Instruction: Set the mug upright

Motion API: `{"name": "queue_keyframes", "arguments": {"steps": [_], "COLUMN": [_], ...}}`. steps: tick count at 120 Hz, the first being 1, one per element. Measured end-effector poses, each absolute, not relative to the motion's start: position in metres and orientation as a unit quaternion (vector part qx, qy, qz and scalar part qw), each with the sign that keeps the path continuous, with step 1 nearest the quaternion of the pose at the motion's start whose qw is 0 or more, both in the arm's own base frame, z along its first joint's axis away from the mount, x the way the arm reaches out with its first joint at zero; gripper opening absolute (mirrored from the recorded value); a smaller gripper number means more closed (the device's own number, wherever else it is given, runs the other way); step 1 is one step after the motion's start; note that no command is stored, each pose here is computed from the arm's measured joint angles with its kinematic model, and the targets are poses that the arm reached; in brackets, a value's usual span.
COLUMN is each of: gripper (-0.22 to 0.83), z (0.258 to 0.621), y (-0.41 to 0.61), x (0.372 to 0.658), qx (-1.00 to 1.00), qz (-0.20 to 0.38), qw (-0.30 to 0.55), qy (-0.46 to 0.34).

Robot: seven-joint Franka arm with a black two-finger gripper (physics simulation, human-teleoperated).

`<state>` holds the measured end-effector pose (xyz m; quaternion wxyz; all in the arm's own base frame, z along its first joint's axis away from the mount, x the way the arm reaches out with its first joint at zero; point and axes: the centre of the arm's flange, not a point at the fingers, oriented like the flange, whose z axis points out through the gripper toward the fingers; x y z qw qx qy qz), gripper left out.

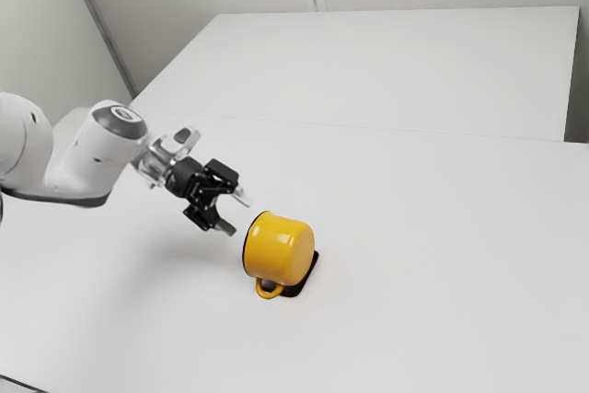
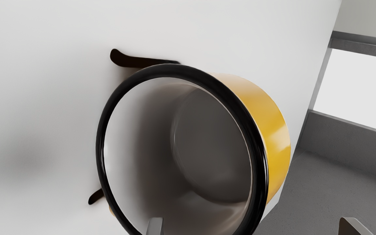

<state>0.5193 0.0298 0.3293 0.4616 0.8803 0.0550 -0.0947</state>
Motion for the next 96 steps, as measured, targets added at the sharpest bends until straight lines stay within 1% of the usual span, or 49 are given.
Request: {"name": "queue_keyframes", "arguments": {"steps": [38, 61, 81, 96], "gripper": [0.59, 0.58, 0.55, 0.49], "z": [0.312, 0.310, 0.303, 0.303], "y": [-0.006, -0.022, -0.027, -0.031], "x": [0.527, 0.530, 0.522, 0.520], "qx": [0.862, 0.853, 0.849, 0.848], "qz": [-0.077, -0.066, -0.070, -0.071], "qw": [0.499, 0.516, 0.522, 0.523], "qy": [0.041, 0.037, 0.042, 0.040]}}
